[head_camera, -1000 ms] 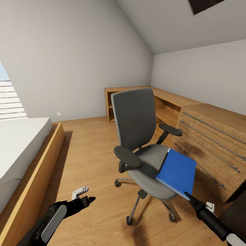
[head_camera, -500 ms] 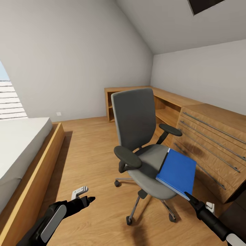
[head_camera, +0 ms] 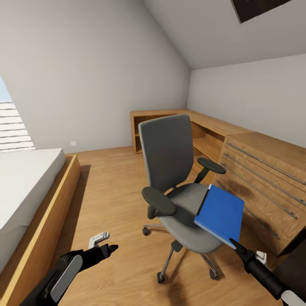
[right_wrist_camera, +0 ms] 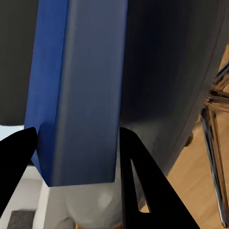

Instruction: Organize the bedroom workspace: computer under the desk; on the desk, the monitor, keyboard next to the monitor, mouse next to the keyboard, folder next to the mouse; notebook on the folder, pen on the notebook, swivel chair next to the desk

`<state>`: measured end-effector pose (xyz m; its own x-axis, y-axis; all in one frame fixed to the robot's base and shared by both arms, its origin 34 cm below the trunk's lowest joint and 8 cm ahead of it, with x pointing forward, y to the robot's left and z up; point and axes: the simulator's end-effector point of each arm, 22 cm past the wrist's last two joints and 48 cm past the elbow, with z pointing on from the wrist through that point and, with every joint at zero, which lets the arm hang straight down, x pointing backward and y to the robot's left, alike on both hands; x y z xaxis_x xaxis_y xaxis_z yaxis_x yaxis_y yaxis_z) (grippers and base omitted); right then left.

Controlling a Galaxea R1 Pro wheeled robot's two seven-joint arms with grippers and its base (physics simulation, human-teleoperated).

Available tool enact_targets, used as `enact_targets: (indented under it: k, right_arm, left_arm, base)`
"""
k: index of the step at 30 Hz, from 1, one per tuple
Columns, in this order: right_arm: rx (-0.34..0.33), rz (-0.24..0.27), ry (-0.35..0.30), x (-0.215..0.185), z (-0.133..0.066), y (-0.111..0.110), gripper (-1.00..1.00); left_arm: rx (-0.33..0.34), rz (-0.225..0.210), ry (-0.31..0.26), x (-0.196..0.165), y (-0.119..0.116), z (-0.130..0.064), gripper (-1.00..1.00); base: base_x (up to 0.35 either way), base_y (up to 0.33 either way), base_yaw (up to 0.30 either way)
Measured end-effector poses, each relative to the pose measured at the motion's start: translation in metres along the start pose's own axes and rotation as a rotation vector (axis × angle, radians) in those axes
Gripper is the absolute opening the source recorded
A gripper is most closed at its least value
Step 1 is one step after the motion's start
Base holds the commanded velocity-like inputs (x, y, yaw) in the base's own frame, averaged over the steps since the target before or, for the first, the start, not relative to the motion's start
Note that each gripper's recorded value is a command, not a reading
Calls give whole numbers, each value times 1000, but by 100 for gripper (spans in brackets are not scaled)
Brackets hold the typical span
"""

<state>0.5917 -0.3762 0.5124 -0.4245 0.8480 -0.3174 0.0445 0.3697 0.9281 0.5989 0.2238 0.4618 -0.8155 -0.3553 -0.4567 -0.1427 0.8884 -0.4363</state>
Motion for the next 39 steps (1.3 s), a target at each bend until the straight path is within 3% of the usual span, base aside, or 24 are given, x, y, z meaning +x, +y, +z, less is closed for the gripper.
enact_targets:
  k: [16,25,27,33,39]
  right_arm:
    - [4,-6,2,-13,2,33,-100]
    - [-8,8,16,4,23,60,-100]
    - [10,0,13,3,25,61,-100]
    - [31,-96,0,-6,37,79,-100]
    - [44,-132,14,-8,39,91,-100]
  left_arm:
    - [-11,-1,6,-18,-12,-21,100]
    - [-56,-26,54,-7,1,-27,100]
    - [-71,-34,68,-3,7,-28,100]
    - [-100,-48,58,-4,15,-33,100]
    - [-121,-19,52,-12,15,-41,100]
  base:
    - [0,0,0]
    - [0,0,0]
    - [0,0,0]
    - [0,0,0]
    - [0,0,0]
